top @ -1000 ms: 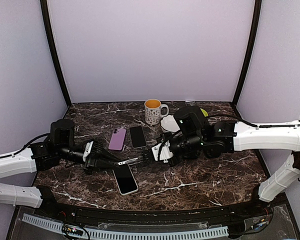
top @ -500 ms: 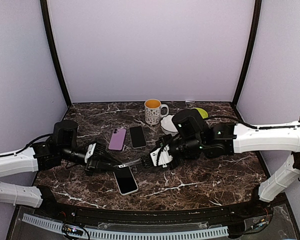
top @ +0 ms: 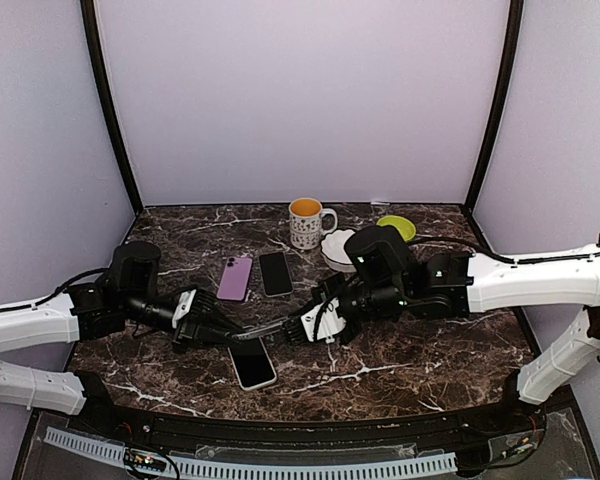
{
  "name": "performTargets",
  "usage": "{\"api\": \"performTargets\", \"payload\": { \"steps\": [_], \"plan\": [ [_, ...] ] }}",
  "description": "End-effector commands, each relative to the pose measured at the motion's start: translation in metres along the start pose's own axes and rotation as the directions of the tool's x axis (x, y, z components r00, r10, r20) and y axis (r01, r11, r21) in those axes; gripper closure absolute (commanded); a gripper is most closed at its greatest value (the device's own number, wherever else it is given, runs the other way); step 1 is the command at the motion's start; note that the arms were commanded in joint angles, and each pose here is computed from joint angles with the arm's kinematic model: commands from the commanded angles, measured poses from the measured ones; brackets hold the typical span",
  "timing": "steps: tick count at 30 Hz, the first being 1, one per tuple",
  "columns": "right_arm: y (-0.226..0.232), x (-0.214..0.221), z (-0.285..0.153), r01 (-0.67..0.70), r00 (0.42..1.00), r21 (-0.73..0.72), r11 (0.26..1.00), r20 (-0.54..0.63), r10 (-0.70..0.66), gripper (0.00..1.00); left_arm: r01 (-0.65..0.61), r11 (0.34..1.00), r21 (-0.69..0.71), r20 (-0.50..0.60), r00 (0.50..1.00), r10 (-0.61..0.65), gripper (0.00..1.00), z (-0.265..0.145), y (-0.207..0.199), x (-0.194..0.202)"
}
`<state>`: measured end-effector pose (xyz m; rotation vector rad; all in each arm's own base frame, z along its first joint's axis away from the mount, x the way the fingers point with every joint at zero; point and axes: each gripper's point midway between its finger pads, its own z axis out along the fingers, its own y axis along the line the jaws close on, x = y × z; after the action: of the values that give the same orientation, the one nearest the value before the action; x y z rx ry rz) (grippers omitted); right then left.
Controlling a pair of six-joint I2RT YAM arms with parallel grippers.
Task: Take the phone out of the phone case
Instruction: Remove the top left corner of the phone case.
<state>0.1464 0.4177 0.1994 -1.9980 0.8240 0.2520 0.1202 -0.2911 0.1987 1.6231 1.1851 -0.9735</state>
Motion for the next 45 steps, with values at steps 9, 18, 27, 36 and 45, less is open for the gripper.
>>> {"api": "performTargets", "payload": {
  "steps": [9,18,27,36,45],
  "plan": [
    [-0.045,-0.057,-0.02,0.195,0.967,0.231,0.953,0.119,-0.227,1.0,0.102,0.99,0.1,0.007,0.995,-0.104,0.79,0.004,-0.015,-0.005],
    [-0.045,-0.061,-0.025,0.232,0.957,0.264,0.936,0.111,-0.268,1.0,0.137,0.983,0.122,-0.008,0.99,-0.137,0.78,0.006,-0.017,-0.002],
    [-0.044,-0.062,-0.024,0.285,0.942,0.304,0.909,0.084,-0.324,1.0,0.163,0.977,0.137,-0.019,0.987,-0.162,0.77,0.007,-0.019,0.0],
    [-0.045,-0.066,-0.026,0.311,0.931,0.326,0.893,0.082,-0.354,1.0,0.154,0.98,0.122,-0.034,0.988,-0.151,0.77,0.007,-0.017,0.002],
    [-0.041,-0.066,-0.022,0.295,0.937,0.313,0.903,0.091,-0.337,1.0,0.108,0.993,0.056,-0.049,0.993,-0.106,0.68,0.006,-0.006,0.003]
  ]
}}
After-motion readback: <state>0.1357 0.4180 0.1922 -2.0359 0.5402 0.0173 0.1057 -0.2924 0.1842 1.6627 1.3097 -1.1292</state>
